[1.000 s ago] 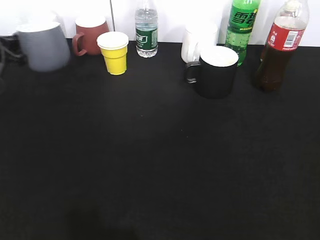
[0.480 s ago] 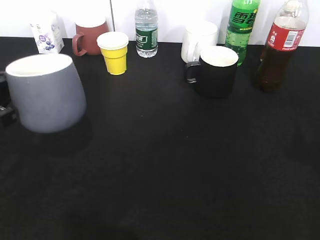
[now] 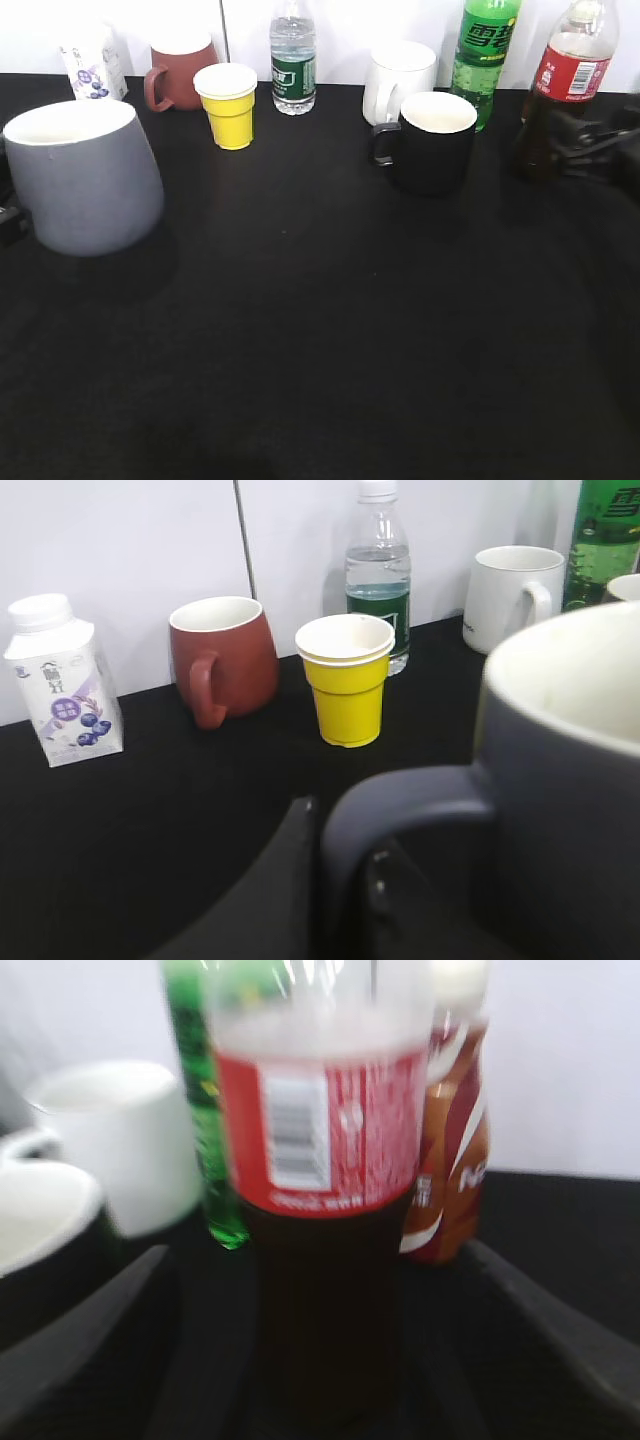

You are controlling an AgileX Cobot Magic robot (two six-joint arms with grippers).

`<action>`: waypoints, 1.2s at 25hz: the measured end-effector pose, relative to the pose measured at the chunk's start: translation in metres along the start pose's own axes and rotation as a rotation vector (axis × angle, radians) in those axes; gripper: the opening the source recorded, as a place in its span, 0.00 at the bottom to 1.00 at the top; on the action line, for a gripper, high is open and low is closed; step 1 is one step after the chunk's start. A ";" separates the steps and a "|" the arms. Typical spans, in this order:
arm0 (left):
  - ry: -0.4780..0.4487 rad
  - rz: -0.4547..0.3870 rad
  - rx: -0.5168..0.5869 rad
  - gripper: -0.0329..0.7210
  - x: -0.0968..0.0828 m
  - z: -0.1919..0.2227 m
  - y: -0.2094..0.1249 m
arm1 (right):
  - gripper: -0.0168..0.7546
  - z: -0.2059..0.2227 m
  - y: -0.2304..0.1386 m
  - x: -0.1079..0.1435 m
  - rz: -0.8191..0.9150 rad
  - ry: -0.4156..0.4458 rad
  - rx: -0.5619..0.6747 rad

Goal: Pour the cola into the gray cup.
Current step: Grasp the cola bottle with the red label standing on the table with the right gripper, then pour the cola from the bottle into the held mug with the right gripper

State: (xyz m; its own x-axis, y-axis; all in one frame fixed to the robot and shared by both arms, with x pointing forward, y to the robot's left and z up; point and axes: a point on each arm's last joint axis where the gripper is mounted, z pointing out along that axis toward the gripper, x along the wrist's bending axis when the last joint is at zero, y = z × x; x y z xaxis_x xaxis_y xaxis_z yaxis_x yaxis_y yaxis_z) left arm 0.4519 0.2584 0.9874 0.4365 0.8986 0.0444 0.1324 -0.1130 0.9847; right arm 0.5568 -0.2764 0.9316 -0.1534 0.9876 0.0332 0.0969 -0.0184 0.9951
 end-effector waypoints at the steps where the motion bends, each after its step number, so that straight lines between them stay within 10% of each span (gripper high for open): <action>1: 0.000 0.002 0.000 0.10 0.000 0.000 0.000 | 0.86 0.009 -0.005 -0.001 -0.001 0.000 0.004; 11: 0.000 0.006 0.001 0.10 0.000 0.000 0.000 | 0.76 0.083 -0.034 -0.007 -0.034 0.047 -0.027; 15: 0.000 0.008 0.001 0.10 0.000 0.000 0.000 | 0.53 0.084 -0.035 -0.005 -0.065 0.064 -0.039; 23: -0.013 0.022 0.003 0.10 -0.001 0.000 0.000 | 0.52 0.043 0.002 0.004 -0.119 0.099 -0.116; 30: -0.081 0.083 -0.005 0.10 -0.008 0.000 0.000 | 0.52 -0.009 0.061 0.110 -0.224 0.452 -0.221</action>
State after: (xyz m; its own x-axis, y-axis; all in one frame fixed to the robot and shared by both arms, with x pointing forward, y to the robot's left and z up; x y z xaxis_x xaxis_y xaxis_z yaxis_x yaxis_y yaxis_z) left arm 0.4485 0.2517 0.9873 0.5160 0.8492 0.1124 0.0884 -0.1833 0.9791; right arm 0.5371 -0.1700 0.9972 -0.5588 0.8064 -0.1935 -0.1876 0.1043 0.9767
